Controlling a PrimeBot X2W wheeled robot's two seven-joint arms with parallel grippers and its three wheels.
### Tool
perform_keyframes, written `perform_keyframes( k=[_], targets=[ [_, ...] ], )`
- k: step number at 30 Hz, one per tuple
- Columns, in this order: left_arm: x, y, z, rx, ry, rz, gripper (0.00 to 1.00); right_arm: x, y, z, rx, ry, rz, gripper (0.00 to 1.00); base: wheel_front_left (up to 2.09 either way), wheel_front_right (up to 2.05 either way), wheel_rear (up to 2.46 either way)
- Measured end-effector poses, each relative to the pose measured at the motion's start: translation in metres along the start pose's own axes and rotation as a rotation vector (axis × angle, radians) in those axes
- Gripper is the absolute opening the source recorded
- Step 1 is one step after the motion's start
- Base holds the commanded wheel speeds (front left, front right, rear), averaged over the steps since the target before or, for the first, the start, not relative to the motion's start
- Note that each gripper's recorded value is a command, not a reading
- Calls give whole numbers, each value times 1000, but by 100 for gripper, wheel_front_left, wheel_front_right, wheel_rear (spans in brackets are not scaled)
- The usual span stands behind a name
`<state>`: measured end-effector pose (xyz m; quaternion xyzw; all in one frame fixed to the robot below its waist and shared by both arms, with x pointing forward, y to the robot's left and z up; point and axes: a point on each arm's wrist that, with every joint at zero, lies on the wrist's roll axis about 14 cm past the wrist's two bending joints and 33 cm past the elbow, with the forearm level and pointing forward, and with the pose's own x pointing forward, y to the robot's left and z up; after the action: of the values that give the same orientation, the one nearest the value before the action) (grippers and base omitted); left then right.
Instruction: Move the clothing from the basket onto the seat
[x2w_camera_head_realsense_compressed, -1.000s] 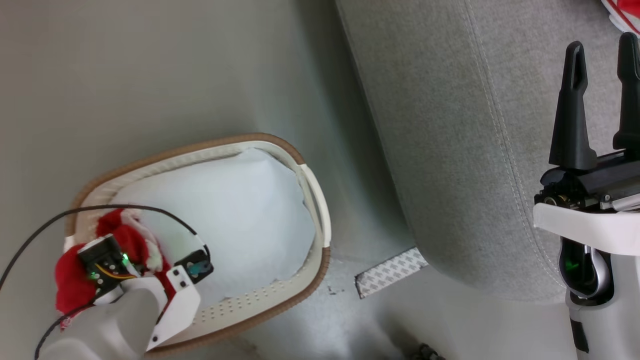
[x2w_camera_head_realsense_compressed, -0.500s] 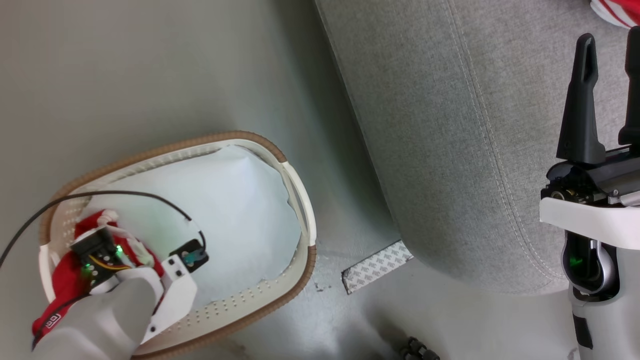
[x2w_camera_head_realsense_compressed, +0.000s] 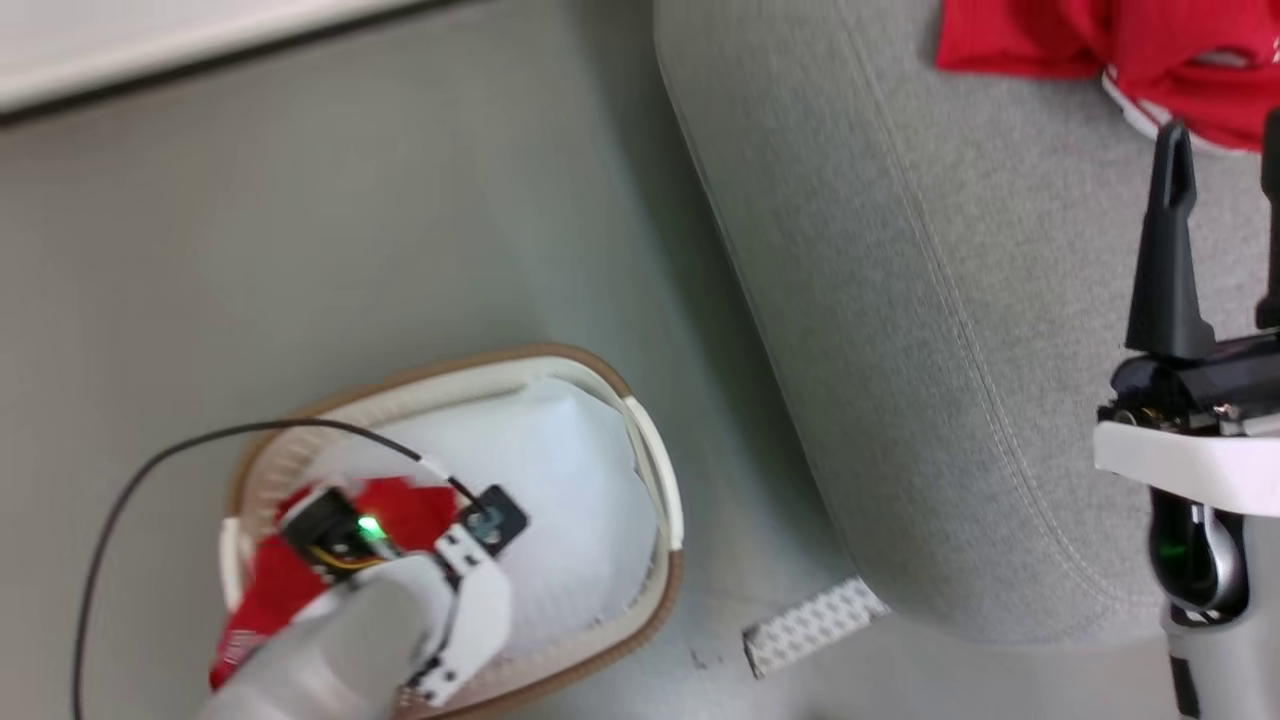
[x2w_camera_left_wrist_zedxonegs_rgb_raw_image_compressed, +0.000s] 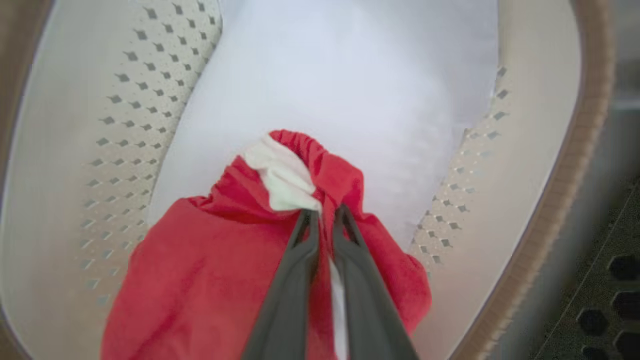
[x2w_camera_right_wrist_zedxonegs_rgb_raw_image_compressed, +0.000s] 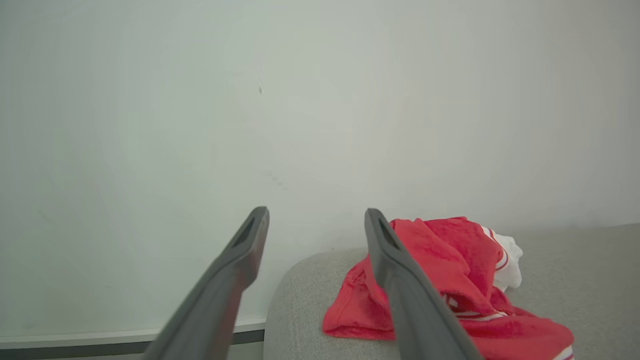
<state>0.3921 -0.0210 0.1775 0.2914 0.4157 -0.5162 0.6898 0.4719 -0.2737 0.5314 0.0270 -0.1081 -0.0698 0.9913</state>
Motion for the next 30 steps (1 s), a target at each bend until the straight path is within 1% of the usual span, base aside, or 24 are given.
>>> perform_keyframes(
  k=[5, 7, 10, 14, 22, 27, 30],
  targets=[
    [-33, -4, 38, -75, -152, 49, 0, -8, -1, 22, -1, -37, 15, 100, 0, 0, 0],
    [-49, -2, 55, -123, -236, 76, 0, -12, 1, 31, 5, -52, 25, 100, 0, 0, 0],
    [-75, 3, 80, -180, -359, 125, 0, -18, 3, 44, 13, -76, 40, 100, 0, 0, 0],
    [-111, 10, 103, -245, -493, 195, 0, -29, 8, 60, 35, -102, 59, 100, 0, 0, 0],
    [-197, 37, 151, -282, -761, 336, 0, -44, 24, 81, 78, -140, 115, 100, 0, 0, 0],
    [-271, 52, 193, -297, -1005, 419, 0, -51, 40, 85, 106, -141, 167, 100, 0, 0, 0],
    [-308, 54, 205, -285, -1110, 468, 0, -56, 50, 86, 120, -138, 196, 100, 0, 0, 0]
  ],
)
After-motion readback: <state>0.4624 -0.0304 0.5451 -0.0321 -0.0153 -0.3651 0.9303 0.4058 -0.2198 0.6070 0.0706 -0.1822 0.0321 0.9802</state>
